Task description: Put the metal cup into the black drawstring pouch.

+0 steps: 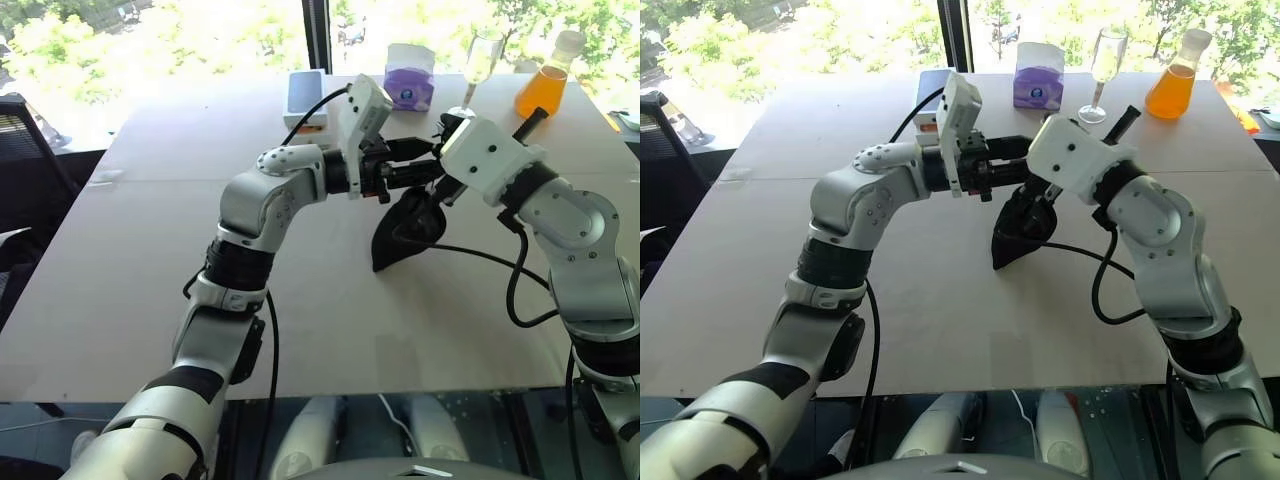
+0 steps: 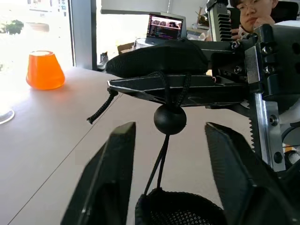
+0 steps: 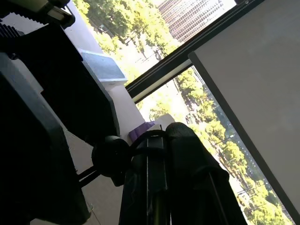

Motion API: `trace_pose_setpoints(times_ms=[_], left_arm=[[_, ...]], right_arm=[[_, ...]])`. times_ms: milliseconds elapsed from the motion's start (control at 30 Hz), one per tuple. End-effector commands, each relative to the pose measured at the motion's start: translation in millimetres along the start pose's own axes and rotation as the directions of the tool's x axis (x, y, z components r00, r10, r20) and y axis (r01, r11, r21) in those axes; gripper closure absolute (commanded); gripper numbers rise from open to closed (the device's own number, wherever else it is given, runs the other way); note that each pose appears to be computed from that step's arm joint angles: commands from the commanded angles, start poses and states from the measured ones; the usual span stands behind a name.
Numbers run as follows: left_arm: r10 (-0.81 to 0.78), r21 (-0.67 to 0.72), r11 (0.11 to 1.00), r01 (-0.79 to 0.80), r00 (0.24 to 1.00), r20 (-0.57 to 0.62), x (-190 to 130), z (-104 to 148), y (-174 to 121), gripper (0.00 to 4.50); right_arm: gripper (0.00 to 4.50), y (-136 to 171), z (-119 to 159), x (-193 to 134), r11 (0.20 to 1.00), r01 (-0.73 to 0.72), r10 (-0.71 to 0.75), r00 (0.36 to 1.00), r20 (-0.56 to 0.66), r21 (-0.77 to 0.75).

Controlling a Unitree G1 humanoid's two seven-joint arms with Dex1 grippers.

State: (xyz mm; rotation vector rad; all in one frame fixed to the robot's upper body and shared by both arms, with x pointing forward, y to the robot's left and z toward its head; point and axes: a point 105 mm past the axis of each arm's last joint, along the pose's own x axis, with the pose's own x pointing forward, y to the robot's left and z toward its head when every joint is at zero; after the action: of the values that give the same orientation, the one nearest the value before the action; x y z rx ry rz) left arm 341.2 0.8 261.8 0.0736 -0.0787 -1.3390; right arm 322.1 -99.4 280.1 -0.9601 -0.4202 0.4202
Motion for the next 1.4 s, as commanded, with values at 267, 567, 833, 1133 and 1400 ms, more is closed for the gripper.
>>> trace_pose_setpoints(times_ms=[267,567,833,1133,1400], left_arm=[[-0.019,0.054,0.998,0.016,0.999,0.043,2,23,-5,2.28],[-0.037,0.048,0.998,0.035,0.998,0.043,3,23,-7,2.90],[-0.045,0.043,0.998,0.043,0.998,0.039,4,22,-9,4.31],[-0.046,0.007,0.999,0.046,0.996,-0.081,0,-12,-10,4.31],[-0.029,-0.067,0.998,0.017,0.983,-0.183,-7,-53,-16,4.31]], right_arm=[[4.50,-6,13,-5,0.999,0.017,-0.015,0.999,0.048,-0.040],[4.50,-4,13,-5,0.999,0.011,-0.009,0.999,0.044,-0.052],[4.50,-5,12,-6,0.999,0.016,-0.014,0.999,0.042,-0.050],[4.50,-53,-14,-9,0.963,0.240,-0.230,0.969,-0.091,0.121],[4.50,-89,-66,-33,0.902,0.397,-0.341,0.896,-0.286,0.171]])
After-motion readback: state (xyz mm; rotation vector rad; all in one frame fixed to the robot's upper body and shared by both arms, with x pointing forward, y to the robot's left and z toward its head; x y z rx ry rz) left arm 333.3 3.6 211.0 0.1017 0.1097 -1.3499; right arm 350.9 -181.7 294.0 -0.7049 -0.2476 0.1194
